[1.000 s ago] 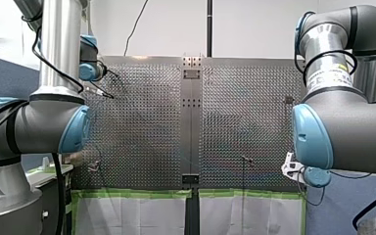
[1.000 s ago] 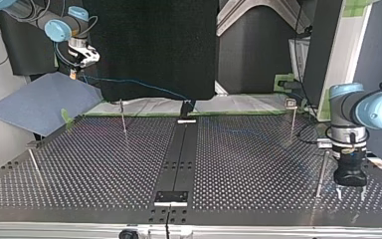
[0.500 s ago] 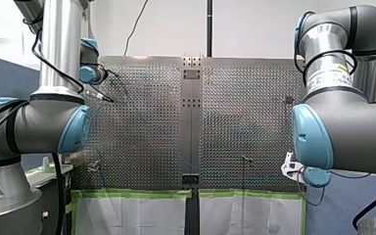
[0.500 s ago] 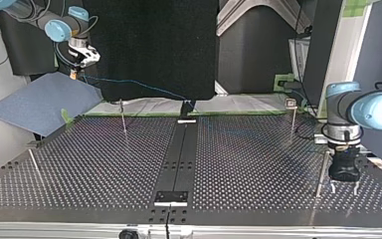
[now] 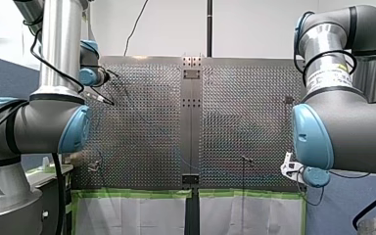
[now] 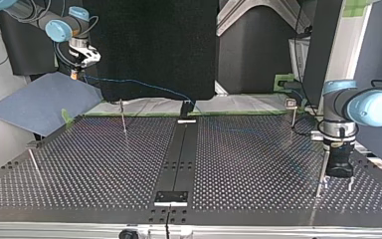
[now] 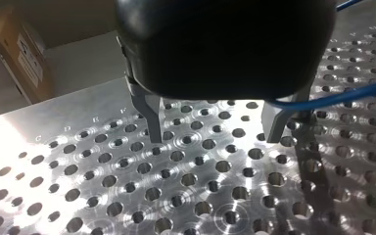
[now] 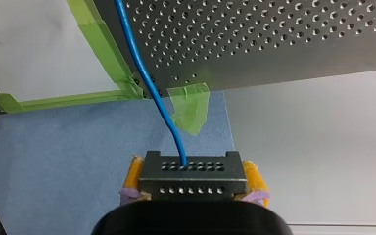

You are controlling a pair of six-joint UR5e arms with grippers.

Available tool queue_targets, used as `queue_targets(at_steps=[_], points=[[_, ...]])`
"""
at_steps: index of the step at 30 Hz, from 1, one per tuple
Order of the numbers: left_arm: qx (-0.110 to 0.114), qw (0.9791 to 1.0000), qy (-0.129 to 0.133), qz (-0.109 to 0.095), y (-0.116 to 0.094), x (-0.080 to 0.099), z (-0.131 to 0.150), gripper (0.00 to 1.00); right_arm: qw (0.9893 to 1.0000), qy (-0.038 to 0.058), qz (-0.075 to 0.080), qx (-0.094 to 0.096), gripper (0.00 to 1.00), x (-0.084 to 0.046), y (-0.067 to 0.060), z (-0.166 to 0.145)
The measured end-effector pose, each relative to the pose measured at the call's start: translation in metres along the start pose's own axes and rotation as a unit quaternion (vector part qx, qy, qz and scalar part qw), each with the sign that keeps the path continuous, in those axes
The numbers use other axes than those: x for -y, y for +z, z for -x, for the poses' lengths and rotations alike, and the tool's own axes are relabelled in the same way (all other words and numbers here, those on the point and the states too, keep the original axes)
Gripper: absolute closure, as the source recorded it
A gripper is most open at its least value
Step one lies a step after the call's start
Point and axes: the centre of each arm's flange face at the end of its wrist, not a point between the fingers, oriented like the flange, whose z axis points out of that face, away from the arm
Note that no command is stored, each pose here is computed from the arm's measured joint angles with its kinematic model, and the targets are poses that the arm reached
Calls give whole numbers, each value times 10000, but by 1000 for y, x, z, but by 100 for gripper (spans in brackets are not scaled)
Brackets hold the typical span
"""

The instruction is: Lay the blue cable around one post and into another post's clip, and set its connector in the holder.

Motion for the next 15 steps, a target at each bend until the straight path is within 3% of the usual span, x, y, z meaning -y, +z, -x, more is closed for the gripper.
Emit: queue_targets(at_steps=[15], points=[[-93,9994,104,324,-7,-5,-3,0,10000,-1,-5,9,100,1,0,0]])
